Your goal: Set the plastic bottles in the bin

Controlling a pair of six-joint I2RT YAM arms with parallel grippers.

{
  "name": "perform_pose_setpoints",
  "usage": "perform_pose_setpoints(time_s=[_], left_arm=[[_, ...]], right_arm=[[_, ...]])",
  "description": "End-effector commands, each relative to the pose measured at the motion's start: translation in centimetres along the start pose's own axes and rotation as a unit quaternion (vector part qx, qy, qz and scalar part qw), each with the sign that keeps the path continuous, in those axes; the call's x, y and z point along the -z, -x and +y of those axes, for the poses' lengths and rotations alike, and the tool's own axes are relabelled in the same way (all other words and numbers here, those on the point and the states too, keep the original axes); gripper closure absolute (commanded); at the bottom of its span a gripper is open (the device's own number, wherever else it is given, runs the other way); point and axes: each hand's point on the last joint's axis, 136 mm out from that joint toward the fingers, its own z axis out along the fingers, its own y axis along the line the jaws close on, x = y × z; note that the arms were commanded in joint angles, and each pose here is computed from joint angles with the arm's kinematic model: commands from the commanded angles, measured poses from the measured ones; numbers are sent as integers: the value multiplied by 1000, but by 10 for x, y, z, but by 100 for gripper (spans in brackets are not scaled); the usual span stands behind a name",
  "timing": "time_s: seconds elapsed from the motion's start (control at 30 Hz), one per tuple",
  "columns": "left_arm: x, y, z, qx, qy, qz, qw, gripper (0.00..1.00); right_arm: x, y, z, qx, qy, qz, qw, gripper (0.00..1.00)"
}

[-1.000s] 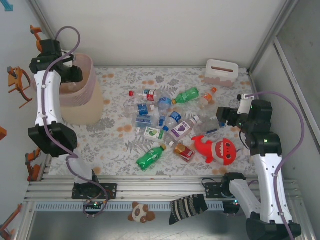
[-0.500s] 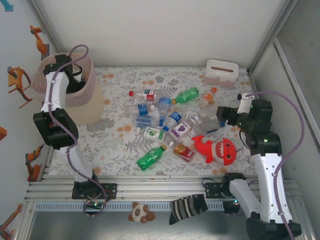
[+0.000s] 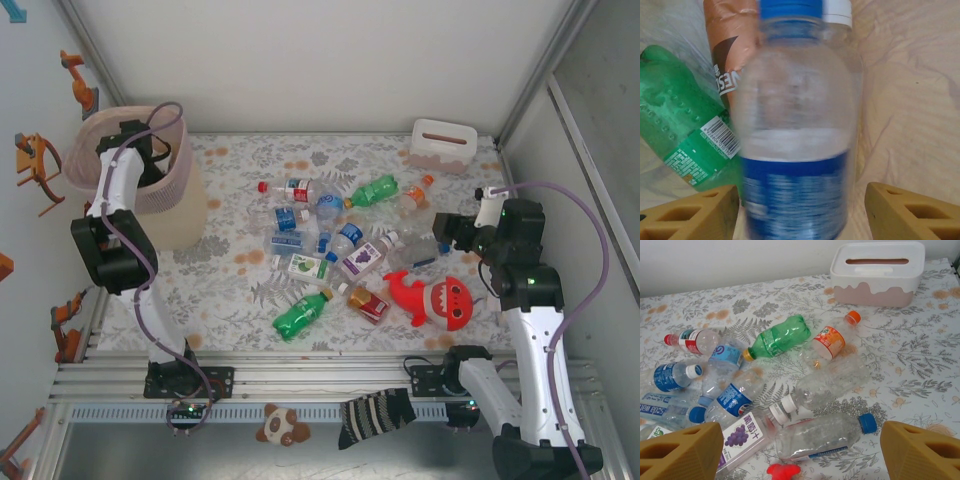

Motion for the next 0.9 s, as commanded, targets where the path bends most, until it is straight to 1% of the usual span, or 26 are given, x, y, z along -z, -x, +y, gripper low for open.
perform_pose_setpoints(time_s=[0.0, 0.1, 0.27, 0.43, 0.67, 0.87], left_arm=[[28, 6, -2, 4, -8, -38, 999, 31], [47, 10, -4, 3, -7, -61, 998, 29], [77, 13, -6, 2, -9, -94, 996, 28], [111, 11, -16, -3, -28, -129, 991, 28], [153, -1, -39, -23, -62, -168, 984, 28], [180, -22, -63, -54, -80, -192, 977, 28]], right_arm=[[3, -2, 8, -7, 15, 8, 1000, 19], [3, -6, 14, -4, 33, 23, 999, 20], [-2, -18, 28, 5, 69, 64, 996, 21], [-12, -34, 39, 25, 79, 106, 991, 22], [-21, -48, 60, 52, 100, 144, 983, 22], [-25, -67, 77, 88, 105, 184, 973, 24]])
